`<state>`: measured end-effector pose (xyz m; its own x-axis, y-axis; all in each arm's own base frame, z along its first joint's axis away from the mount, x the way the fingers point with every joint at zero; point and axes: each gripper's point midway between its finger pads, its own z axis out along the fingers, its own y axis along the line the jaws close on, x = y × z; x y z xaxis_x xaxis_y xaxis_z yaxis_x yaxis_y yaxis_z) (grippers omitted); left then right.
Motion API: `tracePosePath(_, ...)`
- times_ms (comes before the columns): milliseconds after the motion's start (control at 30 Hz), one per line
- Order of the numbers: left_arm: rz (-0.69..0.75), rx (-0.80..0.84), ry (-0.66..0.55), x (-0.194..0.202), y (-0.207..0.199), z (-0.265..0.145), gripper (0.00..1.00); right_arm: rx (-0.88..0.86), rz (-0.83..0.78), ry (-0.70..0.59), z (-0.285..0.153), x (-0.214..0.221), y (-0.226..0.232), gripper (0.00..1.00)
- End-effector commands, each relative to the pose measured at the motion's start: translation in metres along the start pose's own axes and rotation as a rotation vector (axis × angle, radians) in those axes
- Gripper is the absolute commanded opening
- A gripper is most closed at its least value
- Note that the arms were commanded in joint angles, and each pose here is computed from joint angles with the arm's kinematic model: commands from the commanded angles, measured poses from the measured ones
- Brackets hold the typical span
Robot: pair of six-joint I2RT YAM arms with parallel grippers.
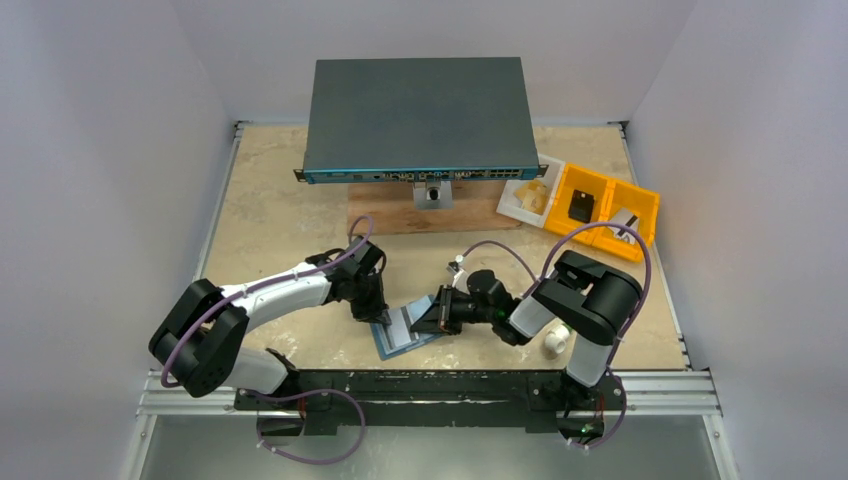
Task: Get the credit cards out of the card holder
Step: Remove the credit card from the card holder.
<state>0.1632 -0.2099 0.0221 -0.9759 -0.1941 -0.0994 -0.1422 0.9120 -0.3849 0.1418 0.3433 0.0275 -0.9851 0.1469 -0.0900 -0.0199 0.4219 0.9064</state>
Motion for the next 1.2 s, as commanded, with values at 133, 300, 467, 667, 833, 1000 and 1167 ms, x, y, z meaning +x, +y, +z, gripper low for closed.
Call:
tracePosePath(133,-0.012,-0.164,0.012,0.008,0.037,0.008,0.00,-0.038,0.020,-0.046,-0.011,-0.009,0.005,0.00)
tracePosePath(300,-0.013,-0.172,0.007,0.006,0.039,0.006,0.00,-0.007,0.038,-0.071,-0.015,-0.011,-0.004,0.00)
tracePosePath(467,-0.007,-0.175,0.002,0.005,0.040,0.005,0.00,0.017,0.042,-0.091,-0.018,-0.012,-0.008,0.00)
tracePosePath(667,-0.009,-0.190,0.007,0.006,0.042,0.005,0.00,0.067,0.015,-0.112,-0.020,-0.016,-0.013,0.04)
tracePosePath(833,0.001,-0.186,0.009,0.004,0.040,0.006,0.00,0.029,-0.006,-0.093,-0.016,-0.016,-0.006,0.26)
tracePosePath(1000,0.002,-0.180,0.010,0.003,0.038,0.006,0.00,0.001,-0.009,-0.081,-0.012,-0.016,-0.002,0.29)
tracePosePath(1167,0.006,-0.179,0.013,0.003,0.037,0.006,0.00,-0.018,-0.012,-0.074,-0.009,-0.017,0.002,0.21)
